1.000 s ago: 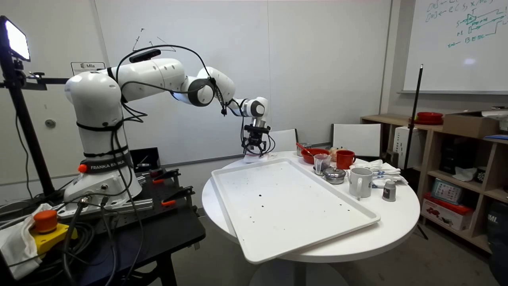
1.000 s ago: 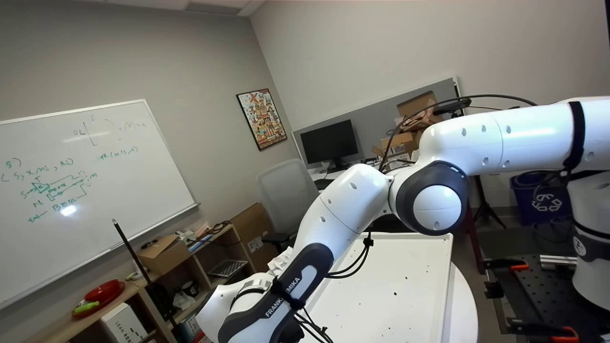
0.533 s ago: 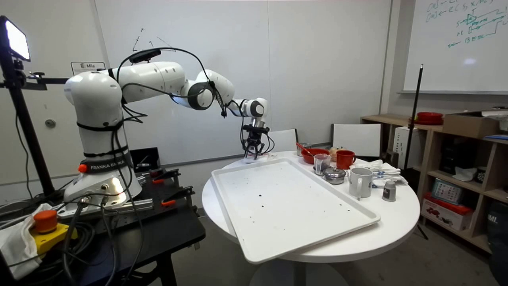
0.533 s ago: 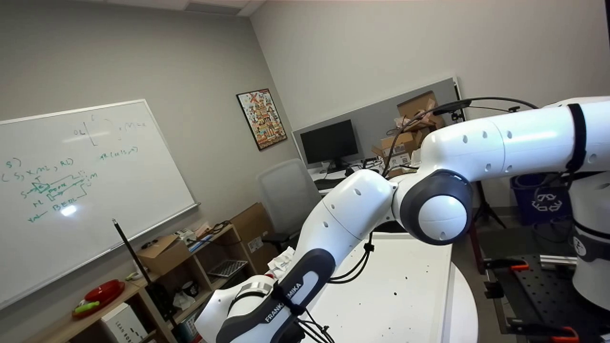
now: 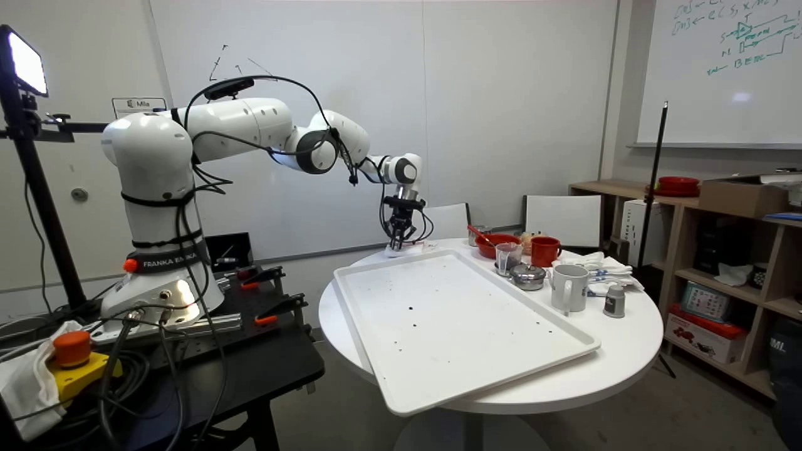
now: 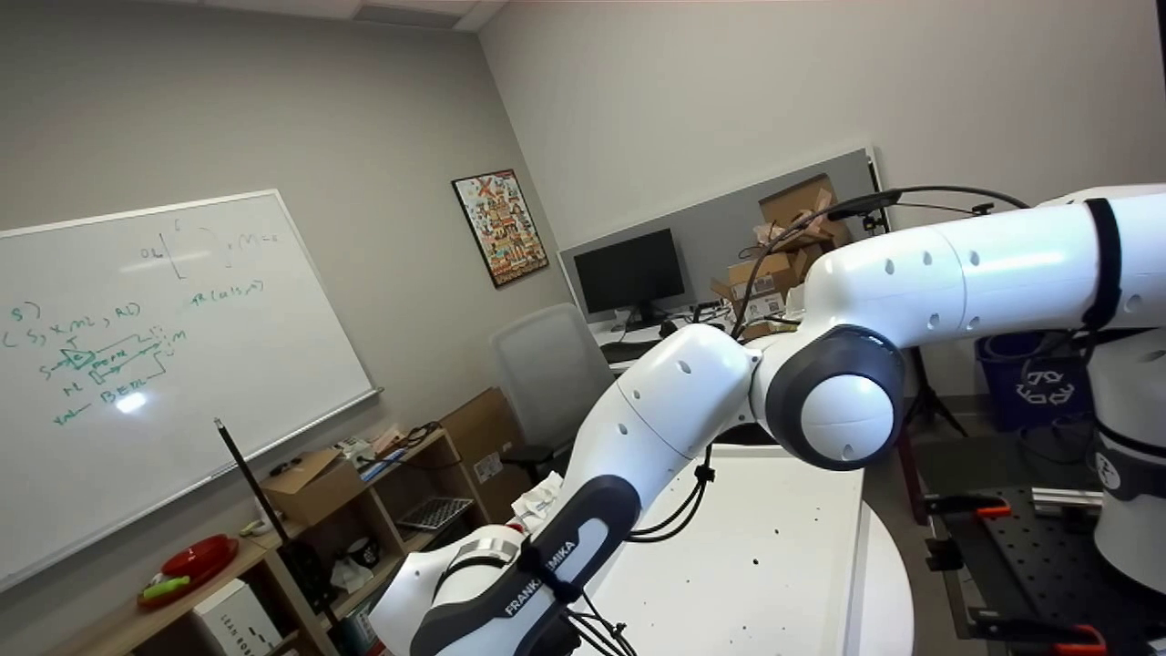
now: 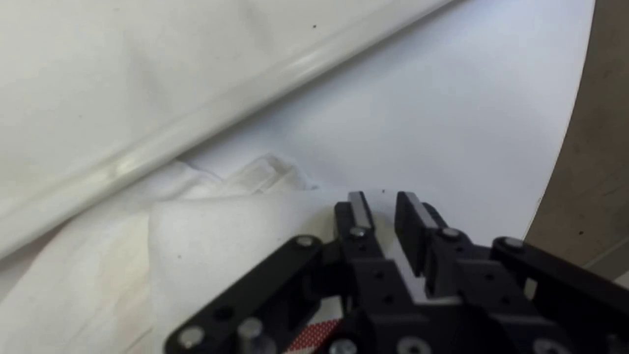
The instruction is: Pick up the cloth from the table and clean the tray
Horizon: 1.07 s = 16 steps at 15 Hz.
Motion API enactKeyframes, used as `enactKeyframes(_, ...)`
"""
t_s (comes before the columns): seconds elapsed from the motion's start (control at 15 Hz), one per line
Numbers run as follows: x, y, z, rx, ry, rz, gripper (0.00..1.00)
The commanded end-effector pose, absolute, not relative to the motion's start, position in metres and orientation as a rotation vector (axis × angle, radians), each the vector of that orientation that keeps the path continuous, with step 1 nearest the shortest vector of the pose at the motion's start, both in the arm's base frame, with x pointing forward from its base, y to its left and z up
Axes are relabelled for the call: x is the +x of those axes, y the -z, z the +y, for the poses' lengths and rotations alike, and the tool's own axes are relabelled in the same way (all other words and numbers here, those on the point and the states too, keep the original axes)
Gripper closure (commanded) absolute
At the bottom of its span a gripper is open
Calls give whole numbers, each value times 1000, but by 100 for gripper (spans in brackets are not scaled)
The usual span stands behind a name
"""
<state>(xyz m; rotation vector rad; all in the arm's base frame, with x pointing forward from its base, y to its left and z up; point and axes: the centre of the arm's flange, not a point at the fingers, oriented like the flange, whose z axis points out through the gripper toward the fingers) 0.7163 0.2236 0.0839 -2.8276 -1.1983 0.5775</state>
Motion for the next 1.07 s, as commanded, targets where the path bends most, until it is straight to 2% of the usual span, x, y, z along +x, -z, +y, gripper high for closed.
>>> enactKeyframes(0.0, 752, -77, 240, -2827, -562, -1220, 46)
enactKeyframes(0.33, 759, -66, 241, -2866, -535, -1265, 10)
enactKeyframes(0.47, 763, -60, 239, -2886, -500, -1301, 0)
enactKeyframes(0.93, 768, -61, 239, -2913, -381, -1352, 0)
enactKeyframes(1.0, 769, -62, 239, -2919, -368, -1353, 25)
